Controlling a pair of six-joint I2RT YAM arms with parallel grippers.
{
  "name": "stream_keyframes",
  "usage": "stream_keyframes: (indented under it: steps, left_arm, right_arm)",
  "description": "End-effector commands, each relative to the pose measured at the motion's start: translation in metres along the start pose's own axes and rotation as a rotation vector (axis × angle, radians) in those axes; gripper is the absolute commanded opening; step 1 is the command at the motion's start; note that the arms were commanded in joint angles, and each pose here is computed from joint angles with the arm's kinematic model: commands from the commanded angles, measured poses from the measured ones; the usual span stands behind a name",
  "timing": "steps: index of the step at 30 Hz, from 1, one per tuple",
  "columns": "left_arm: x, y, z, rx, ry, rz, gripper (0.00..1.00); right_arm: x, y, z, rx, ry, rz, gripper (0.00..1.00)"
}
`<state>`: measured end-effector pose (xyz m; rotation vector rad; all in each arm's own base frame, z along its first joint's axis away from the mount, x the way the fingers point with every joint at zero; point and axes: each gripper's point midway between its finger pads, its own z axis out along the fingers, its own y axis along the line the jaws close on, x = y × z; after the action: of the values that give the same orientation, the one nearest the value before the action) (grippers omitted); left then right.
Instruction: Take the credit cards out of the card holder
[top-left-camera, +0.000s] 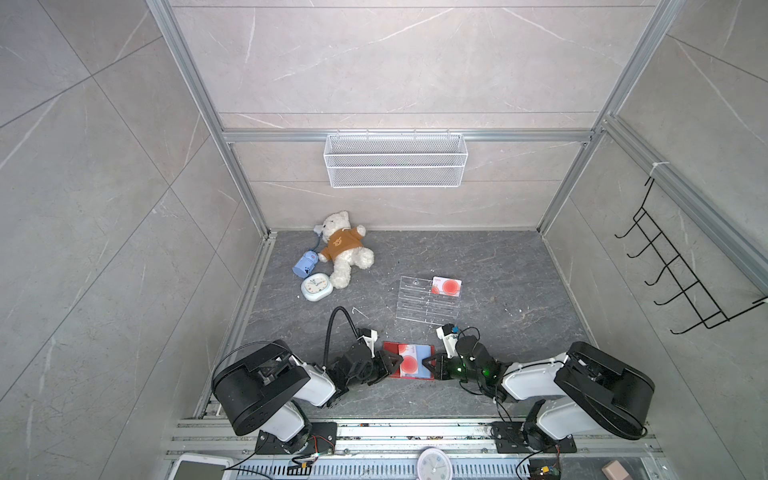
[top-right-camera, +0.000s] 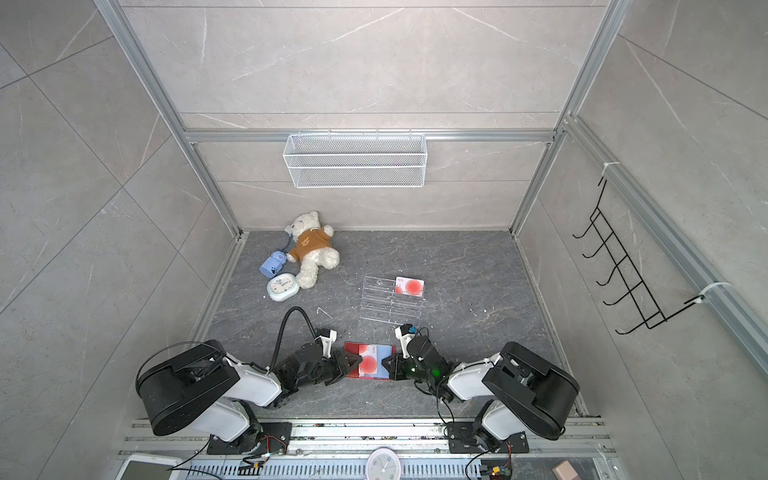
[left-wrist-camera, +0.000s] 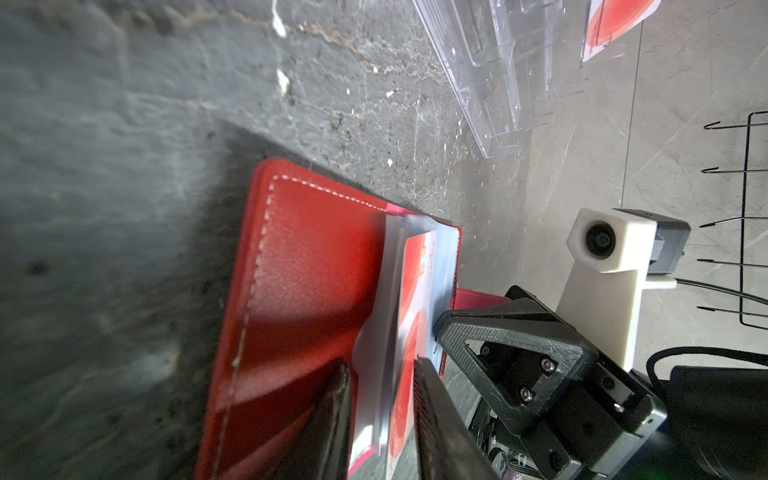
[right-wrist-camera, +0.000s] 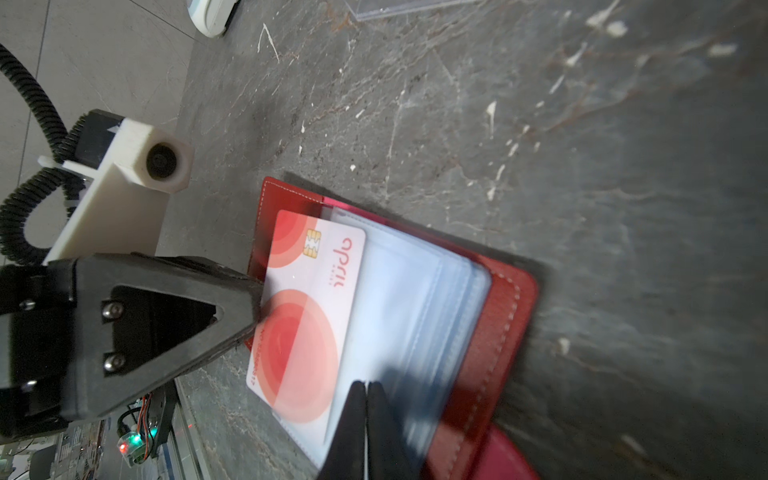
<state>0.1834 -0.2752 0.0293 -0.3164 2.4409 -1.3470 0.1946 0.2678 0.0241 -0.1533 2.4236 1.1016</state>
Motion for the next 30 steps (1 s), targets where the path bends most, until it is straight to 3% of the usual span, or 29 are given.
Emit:
stream_keyframes:
  steps: [1,10,19,30]
  left_arm:
    - [-0.002,0.003,0.003,-0.018,-0.006,0.012,0.30]
    - [-0.001,-0.008,0.012,0.043,0.011,0.022,0.29]
    - [0.001,-0.013,0.013,0.058,0.025,0.038,0.09]
    - [-0.005,-0.007,-0.005,0.025,-0.017,0.065,0.01]
  right_arm:
    - [0.014,-0.013,0.001,0.041,0.048,0.012,0.09]
    - [0.015,-0.013,0.001,0.041,0.052,0.012,0.09]
    - [0.015,-0.011,0.000,0.036,0.051,0.011,0.09]
    - [0.016,-0.013,-0.004,0.047,0.054,0.010,0.09]
